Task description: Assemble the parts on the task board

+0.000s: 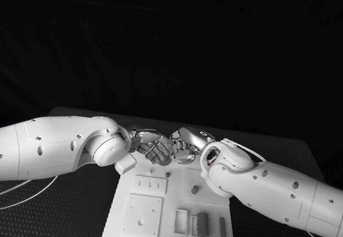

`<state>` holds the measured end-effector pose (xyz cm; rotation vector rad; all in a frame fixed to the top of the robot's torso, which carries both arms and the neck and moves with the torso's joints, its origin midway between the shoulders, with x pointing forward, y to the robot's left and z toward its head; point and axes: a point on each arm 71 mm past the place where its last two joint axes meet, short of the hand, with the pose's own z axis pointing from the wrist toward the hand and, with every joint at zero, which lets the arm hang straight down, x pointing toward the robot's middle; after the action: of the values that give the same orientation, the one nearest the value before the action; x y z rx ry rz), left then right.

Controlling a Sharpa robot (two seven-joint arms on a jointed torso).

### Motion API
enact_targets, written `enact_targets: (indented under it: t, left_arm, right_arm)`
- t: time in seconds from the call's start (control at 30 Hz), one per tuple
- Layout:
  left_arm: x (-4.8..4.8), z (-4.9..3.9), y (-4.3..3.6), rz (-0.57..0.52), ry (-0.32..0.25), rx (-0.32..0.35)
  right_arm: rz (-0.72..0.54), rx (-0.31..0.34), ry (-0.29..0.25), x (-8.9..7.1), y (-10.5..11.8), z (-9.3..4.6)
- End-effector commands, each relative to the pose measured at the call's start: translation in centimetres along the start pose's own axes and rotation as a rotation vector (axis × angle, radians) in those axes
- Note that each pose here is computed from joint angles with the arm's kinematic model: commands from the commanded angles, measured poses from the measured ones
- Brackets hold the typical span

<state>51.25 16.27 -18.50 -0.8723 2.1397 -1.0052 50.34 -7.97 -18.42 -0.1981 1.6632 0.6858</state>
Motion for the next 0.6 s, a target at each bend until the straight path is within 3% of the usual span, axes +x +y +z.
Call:
enact_targets:
  t: [0.03,0.6]
  left_arm:
    - [0.26,0.07,0.07,0.041,0.005,-0.032]
    - [0.29,0.12,0.18,0.053,-0.002,-0.045]
  right_arm:
    - [-0.008,-0.044,0.0,0.05,0.79,0.01]
    - [-0.019,-0.044,0.0,0.03,0.7,-0.02]
